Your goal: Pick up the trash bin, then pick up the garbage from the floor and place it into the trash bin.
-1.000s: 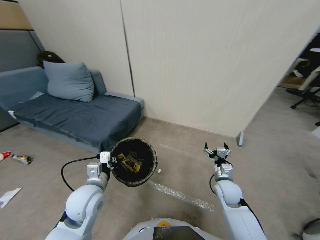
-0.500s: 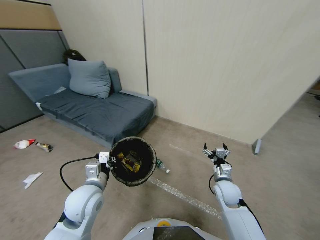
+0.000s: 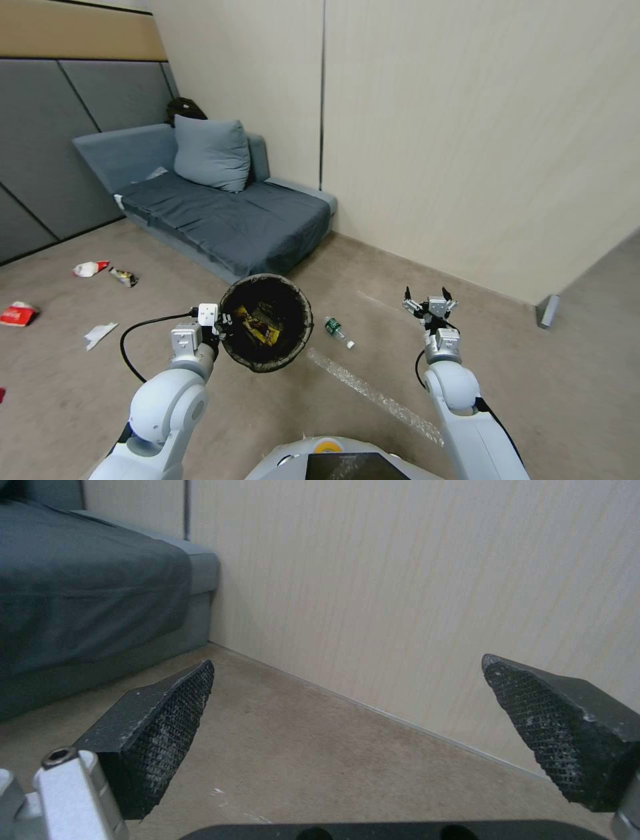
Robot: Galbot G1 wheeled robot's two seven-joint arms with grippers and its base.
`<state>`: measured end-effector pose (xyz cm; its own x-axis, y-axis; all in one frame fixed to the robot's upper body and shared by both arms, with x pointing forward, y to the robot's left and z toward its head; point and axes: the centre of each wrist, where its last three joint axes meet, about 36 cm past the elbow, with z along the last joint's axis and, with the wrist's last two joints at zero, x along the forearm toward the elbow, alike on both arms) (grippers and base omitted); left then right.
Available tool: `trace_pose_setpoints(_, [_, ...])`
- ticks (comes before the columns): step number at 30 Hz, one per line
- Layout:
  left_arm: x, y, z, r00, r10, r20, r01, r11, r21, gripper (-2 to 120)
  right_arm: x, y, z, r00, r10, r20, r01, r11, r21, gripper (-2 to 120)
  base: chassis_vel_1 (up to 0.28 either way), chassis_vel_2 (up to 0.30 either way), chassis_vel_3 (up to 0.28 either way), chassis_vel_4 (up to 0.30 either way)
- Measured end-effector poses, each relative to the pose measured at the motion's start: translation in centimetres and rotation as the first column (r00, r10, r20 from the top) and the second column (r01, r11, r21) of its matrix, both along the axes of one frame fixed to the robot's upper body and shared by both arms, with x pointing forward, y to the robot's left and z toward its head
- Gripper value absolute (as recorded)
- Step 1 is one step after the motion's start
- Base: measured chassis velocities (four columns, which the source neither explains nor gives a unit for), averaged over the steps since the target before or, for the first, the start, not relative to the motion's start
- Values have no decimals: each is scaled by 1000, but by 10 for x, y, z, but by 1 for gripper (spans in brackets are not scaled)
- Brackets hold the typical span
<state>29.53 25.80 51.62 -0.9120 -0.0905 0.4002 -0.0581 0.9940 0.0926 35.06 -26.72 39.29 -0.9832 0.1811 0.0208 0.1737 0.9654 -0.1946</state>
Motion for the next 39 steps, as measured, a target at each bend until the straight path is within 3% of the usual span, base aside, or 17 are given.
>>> trace_pose_setpoints(20, [0, 2, 0, 1000, 28, 4, -28, 1000, 8, 0, -5, 1, 4, 1000, 23, -15, -23, 1000, -4, 100, 32, 31, 32, 32])
trace_pose_setpoints(27, [-2, 3, -1, 999, 38, 3, -39, 999, 19, 0, 2, 1, 27, 984, 124, -128, -121, 992, 33, 100, 0, 0, 0, 0])
trace_pose_setpoints(29, [-4, 1, 0, 999, 43, 4, -43, 999, 17, 0, 19, -9, 46, 954, 188, -235, -185, 982, 35, 100, 0, 0, 0, 0])
trace_pose_setpoints(30, [-4, 1, 0, 999, 43, 4, -43, 999, 17, 0, 19, -9, 46, 954, 188, -235, -185, 982, 35, 100, 0, 0, 0, 0])
trace_pose_setpoints(33, [-7, 0, 1, 999, 44, 5, -44, 999, 18, 0, 54, -19, 73, 853, 257, -454, -212, 966, 147, 100, 0, 0, 0, 0])
trace_pose_setpoints(34, [-7, 0, 1, 999, 44, 5, -44, 999, 18, 0, 54, -19, 73, 853, 257, -454, -212, 966, 147, 100, 0, 0, 0, 0])
trace_pose_setpoints(36, [-9, 0, 1, 999, 37, 3, -37, 999, 27, 0, 78, -23, 81, 797, 299, -525, -223, 953, 203, 100, 0, 0, 0, 0])
trace_pose_setpoints(39, [-9, 0, 1, 999, 33, 4, -33, 999, 35, 0, 96, -24, 80, 765, 330, -553, -230, 942, 245, 100, 0, 0, 0, 0])
